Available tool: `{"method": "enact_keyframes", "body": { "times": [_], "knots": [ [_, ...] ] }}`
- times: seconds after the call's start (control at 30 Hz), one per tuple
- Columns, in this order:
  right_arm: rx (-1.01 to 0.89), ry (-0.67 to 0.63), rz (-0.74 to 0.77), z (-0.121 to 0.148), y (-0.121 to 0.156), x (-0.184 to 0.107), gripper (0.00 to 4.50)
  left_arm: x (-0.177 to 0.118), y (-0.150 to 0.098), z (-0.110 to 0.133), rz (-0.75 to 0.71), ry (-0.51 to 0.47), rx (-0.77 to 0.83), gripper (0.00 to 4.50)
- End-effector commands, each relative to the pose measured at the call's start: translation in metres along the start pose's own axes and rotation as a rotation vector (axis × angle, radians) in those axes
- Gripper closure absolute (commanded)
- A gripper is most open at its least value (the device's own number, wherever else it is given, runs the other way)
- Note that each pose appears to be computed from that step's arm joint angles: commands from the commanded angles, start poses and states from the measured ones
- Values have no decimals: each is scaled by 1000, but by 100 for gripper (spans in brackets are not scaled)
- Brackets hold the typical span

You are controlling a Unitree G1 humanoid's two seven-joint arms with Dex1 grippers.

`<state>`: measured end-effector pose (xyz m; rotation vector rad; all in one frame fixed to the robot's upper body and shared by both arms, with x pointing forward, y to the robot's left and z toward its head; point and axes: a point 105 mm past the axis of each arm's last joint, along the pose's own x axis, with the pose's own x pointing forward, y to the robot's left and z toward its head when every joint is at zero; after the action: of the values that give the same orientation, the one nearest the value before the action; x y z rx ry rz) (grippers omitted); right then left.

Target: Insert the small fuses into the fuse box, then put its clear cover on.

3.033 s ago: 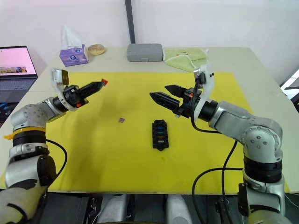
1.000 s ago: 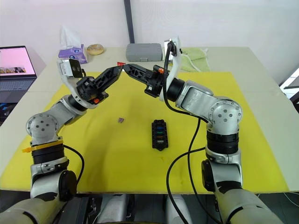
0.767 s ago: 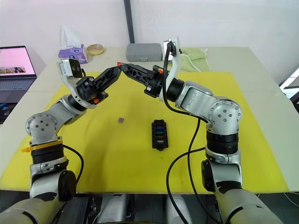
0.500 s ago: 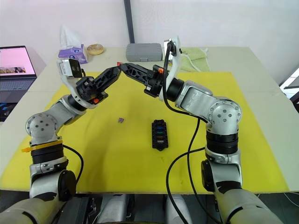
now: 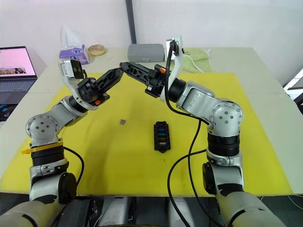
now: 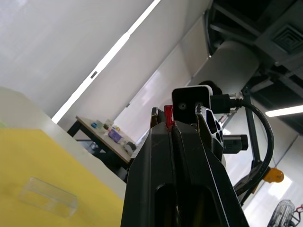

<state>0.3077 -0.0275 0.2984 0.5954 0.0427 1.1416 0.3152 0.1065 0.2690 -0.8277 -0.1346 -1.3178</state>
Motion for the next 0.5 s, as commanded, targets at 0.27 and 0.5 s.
{"method": "enact_keyframes", "body": {
  "times": [0.27,0.5],
  "knots": [
    [-23,-27,37,6,11,1,447,1,-8,4,-35,-11,23,450],
    [-41,-27,60,5,13,-1,449,-5,-3,4,-5,14,35,420]
  ]
}}
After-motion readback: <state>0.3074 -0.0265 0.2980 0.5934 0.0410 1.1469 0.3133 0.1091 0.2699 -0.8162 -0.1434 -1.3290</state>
